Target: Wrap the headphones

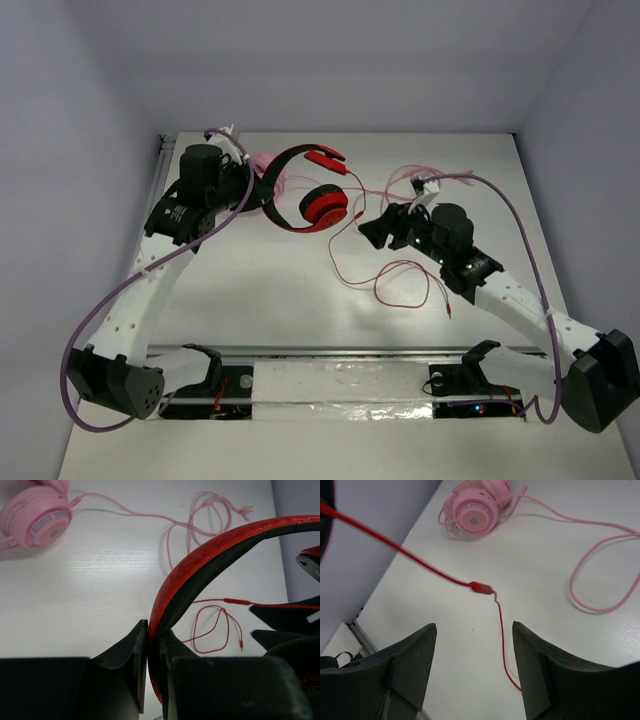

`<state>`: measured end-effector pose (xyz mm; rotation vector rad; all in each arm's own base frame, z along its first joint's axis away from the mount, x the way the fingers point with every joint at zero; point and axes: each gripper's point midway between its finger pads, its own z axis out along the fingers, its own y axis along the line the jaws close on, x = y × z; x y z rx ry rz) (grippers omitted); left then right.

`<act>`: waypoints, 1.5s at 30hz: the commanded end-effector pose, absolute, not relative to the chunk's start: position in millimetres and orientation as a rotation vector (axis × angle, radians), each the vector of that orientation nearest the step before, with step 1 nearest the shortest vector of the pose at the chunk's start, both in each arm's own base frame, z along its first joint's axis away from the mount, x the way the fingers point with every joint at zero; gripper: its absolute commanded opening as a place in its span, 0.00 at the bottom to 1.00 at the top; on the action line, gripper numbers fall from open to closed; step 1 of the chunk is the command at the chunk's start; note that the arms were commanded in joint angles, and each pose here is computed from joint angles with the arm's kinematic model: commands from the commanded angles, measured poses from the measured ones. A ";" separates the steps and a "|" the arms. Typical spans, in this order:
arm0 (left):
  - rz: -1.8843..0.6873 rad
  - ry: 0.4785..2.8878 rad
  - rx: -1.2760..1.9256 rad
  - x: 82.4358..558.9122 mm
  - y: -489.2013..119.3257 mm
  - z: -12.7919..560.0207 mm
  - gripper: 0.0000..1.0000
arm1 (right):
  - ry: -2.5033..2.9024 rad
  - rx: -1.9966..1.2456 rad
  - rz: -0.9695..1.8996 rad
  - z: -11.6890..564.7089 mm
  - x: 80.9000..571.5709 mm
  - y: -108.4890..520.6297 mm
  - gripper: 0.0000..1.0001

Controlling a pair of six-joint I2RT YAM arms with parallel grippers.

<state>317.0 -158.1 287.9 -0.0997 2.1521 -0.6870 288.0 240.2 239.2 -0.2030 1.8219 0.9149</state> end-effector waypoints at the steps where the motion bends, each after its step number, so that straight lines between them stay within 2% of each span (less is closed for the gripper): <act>1: -0.810 1.966 -0.056 320.7 -167.8 360.1 0.00 | 1.694 -0.266 0.966 279.4 298.2 257.7 0.67; 8: -0.961 1.912 -0.002 314.3 -185.0 387.8 0.00 | 1.611 -0.313 0.951 260.8 312.6 266.9 0.68; 15: -1.003 1.848 0.008 313.1 -184.6 419.3 0.00 | 1.545 -0.354 0.998 257.6 330.9 288.2 0.67; 24: -1.166 1.799 0.008 310.2 -197.2 444.8 0.00 | 1.516 -0.393 1.155 240.9 315.4 303.9 0.64; 26: -1.170 1.779 -0.010 310.7 -196.1 450.5 0.00 | 1.527 -0.401 1.176 237.7 314.5 307.2 0.58; 28: -1.165 1.758 -0.021 310.8 -194.1 455.8 0.00 | 1.534 -0.401 1.204 236.5 311.6 309.2 0.57; 31: -1.159 1.749 -0.056 314.7 -191.8 455.1 0.00 | 1.531 -0.410 1.258 237.3 303.4 311.8 0.45; 32: -1.133 1.747 -0.083 319.7 -188.3 453.4 0.00 | 1.535 -0.411 1.269 236.1 301.7 312.4 0.21; 34: -1.070 1.745 -0.140 333.0 -174.7 446.6 0.00 | 1.569 -0.407 1.303 232.6 297.0 314.0 0.01; 38: -1.015 1.744 -0.264 355.4 -157.4 420.1 0.00 | 1.666 -0.356 1.324 221.9 289.7 313.2 0.00; 39: -1.021 1.775 -0.306 357.4 -157.2 397.2 0.00 | 1.735 -0.335 1.297 210.9 290.0 313.2 0.00; 40: -1.081 1.726 -0.354 360.0 -159.2 401.5 0.00 | 1.766 -0.326 1.274 206.0 292.0 311.7 0.00; 41: -1.121 1.773 -0.393 359.6 -163.9 371.5 0.00 | 1.801 -0.326 1.261 200.2 290.9 313.8 0.00; 42: -1.155 1.756 -0.413 359.3 -165.4 368.9 0.00 | 1.863 -0.322 1.226 190.5 291.7 315.0 0.00; 45: -1.181 1.708 -0.518 362.1 -159.6 355.7 0.00 | 1.994 -0.289 1.140 165.2 293.8 311.1 0.00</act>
